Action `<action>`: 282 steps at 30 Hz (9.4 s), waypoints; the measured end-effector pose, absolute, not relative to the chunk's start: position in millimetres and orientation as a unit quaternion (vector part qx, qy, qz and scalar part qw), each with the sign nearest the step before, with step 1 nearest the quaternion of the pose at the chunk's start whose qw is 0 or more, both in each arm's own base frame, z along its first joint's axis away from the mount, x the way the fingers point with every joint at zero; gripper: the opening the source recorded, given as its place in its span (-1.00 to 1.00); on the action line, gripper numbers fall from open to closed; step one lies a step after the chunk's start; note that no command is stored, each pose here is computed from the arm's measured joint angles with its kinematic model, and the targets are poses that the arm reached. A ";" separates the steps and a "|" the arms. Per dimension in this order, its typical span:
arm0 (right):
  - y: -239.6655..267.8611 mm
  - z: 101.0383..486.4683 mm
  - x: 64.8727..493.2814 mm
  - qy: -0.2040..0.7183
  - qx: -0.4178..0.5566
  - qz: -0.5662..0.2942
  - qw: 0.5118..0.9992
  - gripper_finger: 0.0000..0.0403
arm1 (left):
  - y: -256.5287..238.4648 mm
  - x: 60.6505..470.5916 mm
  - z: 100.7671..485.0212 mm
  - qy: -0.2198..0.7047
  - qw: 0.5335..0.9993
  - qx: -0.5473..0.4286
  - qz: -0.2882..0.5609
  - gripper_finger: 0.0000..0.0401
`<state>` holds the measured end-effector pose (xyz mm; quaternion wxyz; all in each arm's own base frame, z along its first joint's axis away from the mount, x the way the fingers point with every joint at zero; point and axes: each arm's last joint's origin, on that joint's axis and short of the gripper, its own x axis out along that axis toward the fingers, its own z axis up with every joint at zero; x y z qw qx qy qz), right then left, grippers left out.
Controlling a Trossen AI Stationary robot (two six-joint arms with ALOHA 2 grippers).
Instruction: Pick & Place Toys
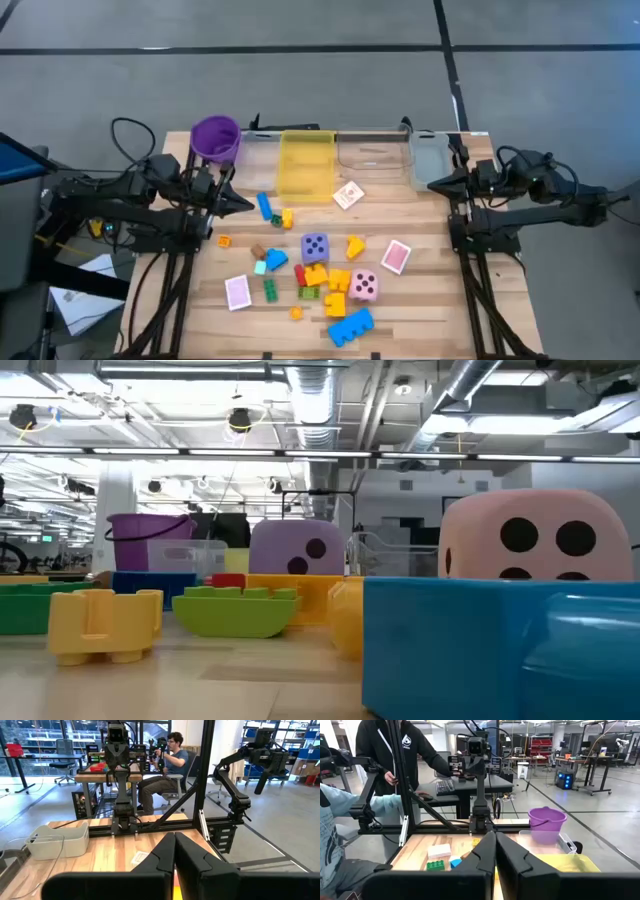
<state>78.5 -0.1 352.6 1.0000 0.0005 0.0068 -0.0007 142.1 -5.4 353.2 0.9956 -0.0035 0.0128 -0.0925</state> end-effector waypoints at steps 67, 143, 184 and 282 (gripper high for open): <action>-0.1 352.6 78.5 0.007 0.000 -0.001 1.000 -0.97 | -5.4 142.1 353.1 0.013 0.996 -0.004 -0.093 -1.00; -0.1 352.7 78.5 0.007 0.000 -0.001 1.000 -0.97 | -5.4 142.1 353.1 0.013 0.996 -0.004 -0.093 -1.00; 4.8 352.2 91.9 0.012 0.017 0.036 0.999 -0.97 | -5.4 144.0 380.1 -0.135 0.985 0.060 -0.085 -1.00; 15.9 174.4 149.0 0.416 0.108 -0.101 0.897 0.57 | 0.7 279.4 260.8 0.114 0.983 0.079 0.123 0.64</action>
